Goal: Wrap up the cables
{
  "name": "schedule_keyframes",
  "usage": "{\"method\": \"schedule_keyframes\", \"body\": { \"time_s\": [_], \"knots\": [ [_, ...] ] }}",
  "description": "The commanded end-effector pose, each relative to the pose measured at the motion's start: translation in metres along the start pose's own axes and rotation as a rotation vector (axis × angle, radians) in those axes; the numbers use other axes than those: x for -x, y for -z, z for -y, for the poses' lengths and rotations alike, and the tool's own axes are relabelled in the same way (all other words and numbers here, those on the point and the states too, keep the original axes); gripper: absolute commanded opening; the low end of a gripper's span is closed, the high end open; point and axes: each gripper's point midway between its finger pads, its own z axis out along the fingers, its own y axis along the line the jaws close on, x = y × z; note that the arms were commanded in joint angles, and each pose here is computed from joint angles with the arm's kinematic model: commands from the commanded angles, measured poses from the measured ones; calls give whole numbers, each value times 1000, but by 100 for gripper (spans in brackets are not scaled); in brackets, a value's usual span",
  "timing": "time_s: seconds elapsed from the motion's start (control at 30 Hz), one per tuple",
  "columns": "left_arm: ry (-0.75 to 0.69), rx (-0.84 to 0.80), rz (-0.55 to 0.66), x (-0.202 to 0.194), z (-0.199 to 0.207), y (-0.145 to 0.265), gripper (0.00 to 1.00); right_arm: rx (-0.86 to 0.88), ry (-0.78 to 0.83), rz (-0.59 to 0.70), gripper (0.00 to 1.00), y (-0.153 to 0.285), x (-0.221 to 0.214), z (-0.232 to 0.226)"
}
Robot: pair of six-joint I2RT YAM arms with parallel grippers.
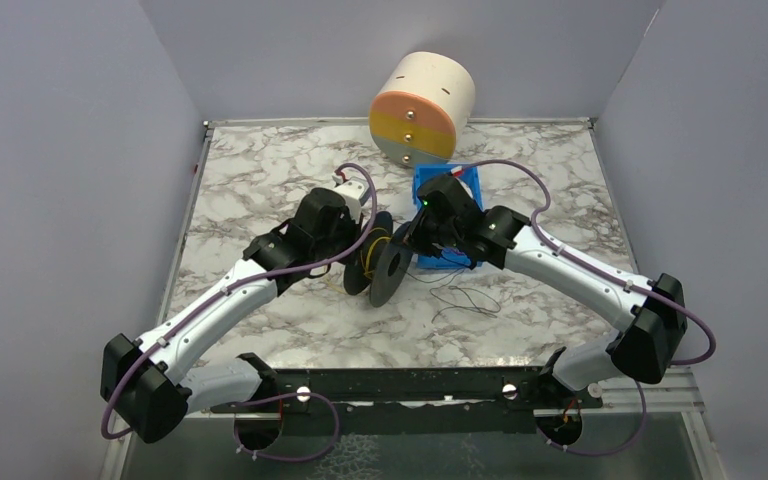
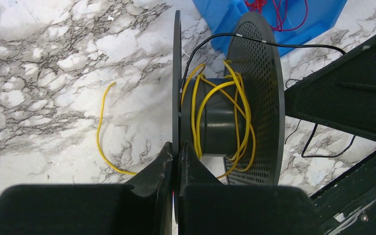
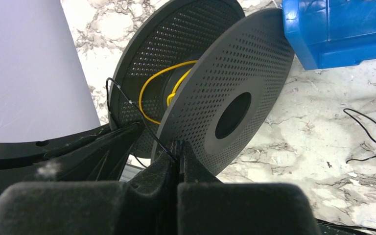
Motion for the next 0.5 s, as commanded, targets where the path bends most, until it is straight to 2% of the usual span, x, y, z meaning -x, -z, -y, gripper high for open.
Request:
{"method": "schedule_keyframes", "body": {
  "time_s": [0.0, 0.3, 0.33, 0.47],
  "knots": [
    [-10, -18, 12, 2, 4, -4, 0, 11, -2, 6, 1, -3, -2, -1],
    [-28, -9, 13, 3, 2, -2, 0, 20, 42, 48, 1, 3, 6, -1],
    [-30, -5, 15, 3, 1, -1, 0, 23, 57, 56, 2, 5, 8, -2],
    [-32, -2, 21, 6, 1, 4, 0, 29, 138, 91, 18, 9, 16, -2]
  ]
}}
